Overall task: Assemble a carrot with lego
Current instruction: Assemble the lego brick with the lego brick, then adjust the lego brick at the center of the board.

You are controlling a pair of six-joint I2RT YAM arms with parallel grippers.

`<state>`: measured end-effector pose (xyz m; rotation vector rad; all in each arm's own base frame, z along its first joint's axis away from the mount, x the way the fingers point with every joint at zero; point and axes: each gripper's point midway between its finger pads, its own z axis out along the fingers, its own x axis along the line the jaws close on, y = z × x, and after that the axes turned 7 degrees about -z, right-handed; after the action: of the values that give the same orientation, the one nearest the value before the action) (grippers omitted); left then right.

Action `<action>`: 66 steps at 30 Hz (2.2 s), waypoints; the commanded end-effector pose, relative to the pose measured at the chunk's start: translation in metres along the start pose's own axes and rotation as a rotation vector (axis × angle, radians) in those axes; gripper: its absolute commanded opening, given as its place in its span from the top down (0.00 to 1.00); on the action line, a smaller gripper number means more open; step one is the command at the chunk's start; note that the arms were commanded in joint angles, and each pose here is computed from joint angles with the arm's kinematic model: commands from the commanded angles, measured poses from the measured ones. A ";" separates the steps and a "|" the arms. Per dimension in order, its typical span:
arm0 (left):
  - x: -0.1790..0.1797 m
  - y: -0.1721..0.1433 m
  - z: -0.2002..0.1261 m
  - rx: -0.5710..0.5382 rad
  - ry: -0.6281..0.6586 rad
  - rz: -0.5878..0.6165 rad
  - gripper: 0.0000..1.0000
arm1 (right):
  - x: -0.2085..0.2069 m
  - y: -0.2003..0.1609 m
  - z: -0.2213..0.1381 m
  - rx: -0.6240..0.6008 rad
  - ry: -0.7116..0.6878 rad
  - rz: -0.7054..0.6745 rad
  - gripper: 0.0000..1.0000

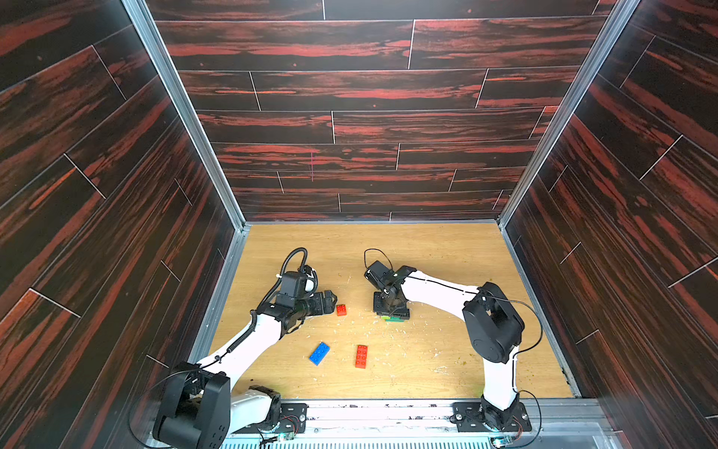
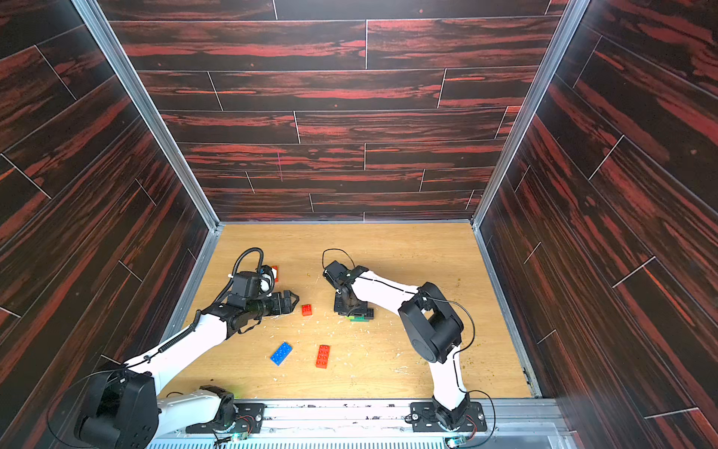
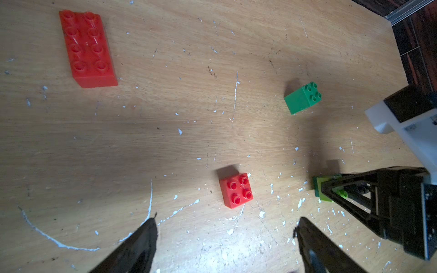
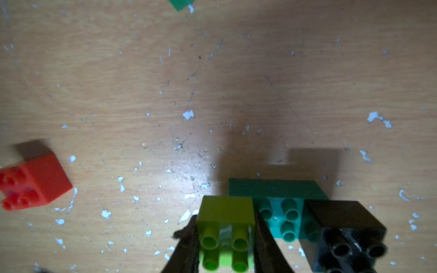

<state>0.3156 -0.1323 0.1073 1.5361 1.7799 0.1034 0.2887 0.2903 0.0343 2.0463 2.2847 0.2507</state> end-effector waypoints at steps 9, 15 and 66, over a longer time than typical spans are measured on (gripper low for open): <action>0.002 -0.001 -0.004 -0.014 0.008 -0.005 0.07 | -0.043 -0.053 0.047 0.193 -0.174 -0.027 0.87; 0.001 0.000 -0.007 -0.024 0.010 -0.001 0.07 | -0.037 -0.033 0.023 0.135 -0.148 -0.021 0.72; -0.001 0.011 -0.017 -0.081 0.018 0.028 0.07 | -0.062 0.004 0.002 -0.049 -0.204 -0.872 0.10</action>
<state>0.3151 -0.1249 0.1240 1.5009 1.7513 0.1783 0.2954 0.2266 0.0415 0.8657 2.6879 0.0611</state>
